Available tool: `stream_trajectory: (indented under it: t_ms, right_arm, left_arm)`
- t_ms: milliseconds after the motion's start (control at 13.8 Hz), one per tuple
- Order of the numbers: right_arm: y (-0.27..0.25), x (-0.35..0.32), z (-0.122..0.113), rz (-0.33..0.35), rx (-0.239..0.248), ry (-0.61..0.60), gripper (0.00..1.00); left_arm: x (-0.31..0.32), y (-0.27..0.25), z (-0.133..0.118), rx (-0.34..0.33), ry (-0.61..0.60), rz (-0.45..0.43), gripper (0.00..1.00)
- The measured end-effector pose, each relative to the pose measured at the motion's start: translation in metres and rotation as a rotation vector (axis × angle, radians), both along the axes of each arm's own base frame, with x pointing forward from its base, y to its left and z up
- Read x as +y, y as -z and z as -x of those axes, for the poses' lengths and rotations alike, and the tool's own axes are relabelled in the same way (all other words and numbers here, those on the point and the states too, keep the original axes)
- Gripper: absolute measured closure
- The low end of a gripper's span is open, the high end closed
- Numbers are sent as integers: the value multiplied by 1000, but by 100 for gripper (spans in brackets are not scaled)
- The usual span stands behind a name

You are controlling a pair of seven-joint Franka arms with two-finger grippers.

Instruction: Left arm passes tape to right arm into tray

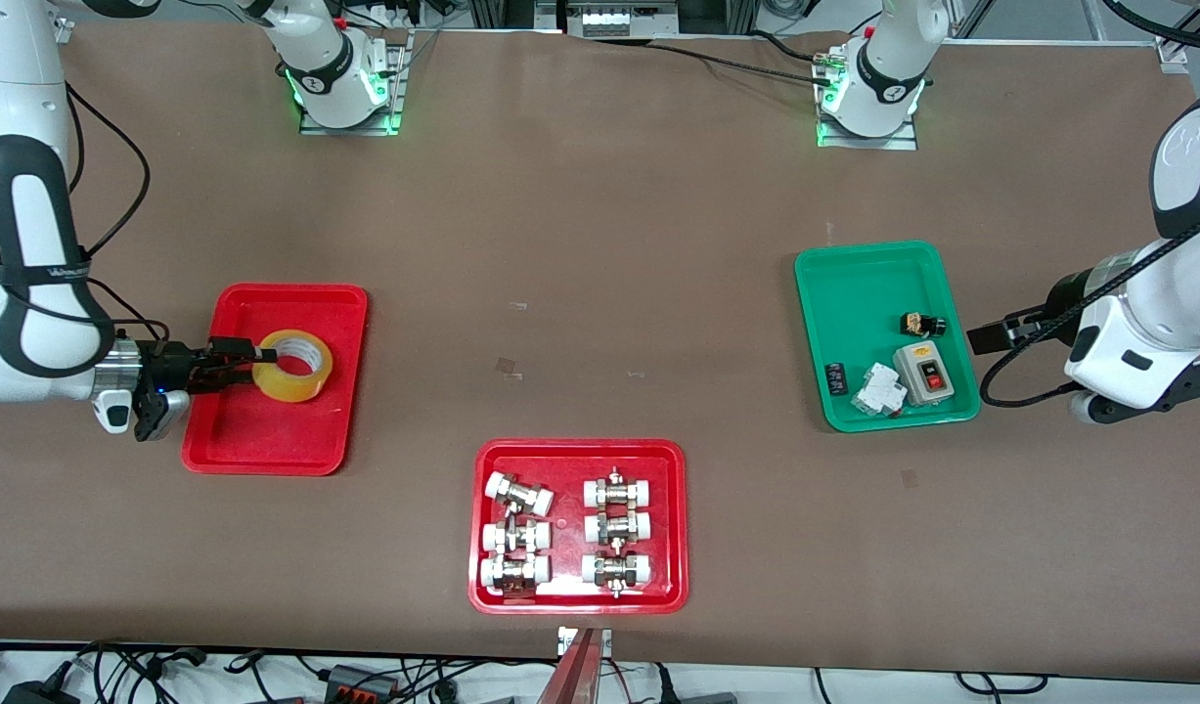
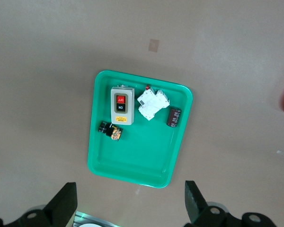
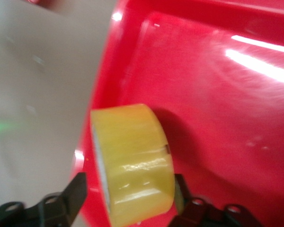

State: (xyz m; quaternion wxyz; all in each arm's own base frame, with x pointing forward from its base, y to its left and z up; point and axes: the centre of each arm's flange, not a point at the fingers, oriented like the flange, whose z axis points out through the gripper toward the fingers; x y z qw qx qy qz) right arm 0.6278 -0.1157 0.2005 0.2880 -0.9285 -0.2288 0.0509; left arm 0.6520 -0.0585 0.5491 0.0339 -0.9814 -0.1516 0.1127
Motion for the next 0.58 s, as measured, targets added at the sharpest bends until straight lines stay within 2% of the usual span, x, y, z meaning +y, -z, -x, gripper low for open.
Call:
stream_trajectory:
  t_ms: [72, 289, 434, 578]
  right_arm:
    - [2, 3, -2, 45, -27, -39, 1]
    - [-15, 19, -13, 143, -95, -129, 0]
    - [-48, 26, -20, 202, -135, -144, 0]
    - [-96, 26, -22, 297, -154, -99, 0]
  left_arm:
    - [-9, -3, 7, -10, 24, -13, 0]
    - [-13, -4, 43, -140, 125, -42, 0]
    - [15, -10, 73, -148, 150, -18, 0]
    - [21, -24, 82, -160, 138, 50, 0]
